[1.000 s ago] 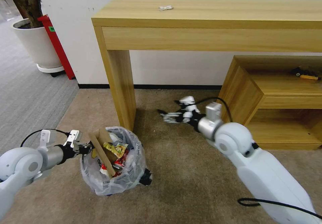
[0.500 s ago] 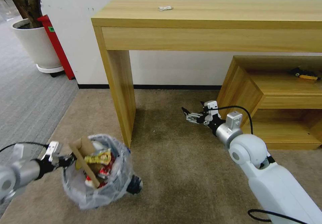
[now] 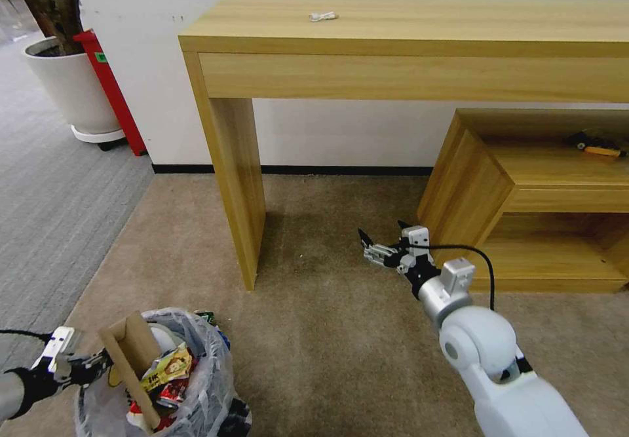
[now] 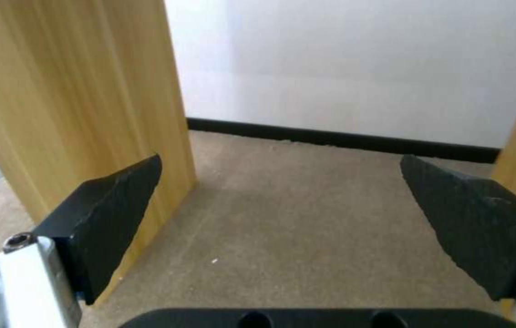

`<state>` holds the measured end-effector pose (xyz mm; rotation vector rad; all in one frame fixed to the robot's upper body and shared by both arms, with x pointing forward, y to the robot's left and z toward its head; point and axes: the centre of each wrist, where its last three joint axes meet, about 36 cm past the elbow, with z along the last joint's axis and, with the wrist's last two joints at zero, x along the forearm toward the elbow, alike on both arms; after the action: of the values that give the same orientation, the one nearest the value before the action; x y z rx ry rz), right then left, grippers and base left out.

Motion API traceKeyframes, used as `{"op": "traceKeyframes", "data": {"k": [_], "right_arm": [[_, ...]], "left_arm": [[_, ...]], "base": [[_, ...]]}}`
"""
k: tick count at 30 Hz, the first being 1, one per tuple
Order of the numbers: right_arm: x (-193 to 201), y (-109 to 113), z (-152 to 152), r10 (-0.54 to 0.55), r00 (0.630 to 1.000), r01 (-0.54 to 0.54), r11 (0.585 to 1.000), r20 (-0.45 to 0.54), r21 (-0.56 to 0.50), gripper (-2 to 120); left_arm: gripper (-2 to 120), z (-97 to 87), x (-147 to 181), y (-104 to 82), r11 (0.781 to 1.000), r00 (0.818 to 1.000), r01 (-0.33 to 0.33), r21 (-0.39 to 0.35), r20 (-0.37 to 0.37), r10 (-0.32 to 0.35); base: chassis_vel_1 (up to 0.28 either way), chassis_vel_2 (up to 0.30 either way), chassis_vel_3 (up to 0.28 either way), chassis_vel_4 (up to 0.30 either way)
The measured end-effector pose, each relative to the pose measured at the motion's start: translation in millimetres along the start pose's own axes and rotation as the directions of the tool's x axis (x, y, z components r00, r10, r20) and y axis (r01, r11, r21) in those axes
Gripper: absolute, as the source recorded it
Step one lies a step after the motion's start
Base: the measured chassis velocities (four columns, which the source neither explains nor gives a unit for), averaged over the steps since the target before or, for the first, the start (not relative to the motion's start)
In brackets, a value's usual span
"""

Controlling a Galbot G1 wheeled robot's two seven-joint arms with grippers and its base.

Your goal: Pick up the trash bin and place the garbage on the floor into it.

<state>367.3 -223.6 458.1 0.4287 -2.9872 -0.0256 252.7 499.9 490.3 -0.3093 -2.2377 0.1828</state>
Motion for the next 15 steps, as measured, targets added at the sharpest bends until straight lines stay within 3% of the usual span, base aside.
{"op": "traceKeyframes", "data": {"k": [15], "right_arm": [[20.3,8.4,4.9,0.026,0.999,-0.026,1.000,0.025,-0.013,100]], "left_arm": [[0,19.3,5.5,2.5,0.999,1.000,0.007,0.034,-0.006,-0.007]], "base": [[0.000,0.000,0.000,0.000]]}}
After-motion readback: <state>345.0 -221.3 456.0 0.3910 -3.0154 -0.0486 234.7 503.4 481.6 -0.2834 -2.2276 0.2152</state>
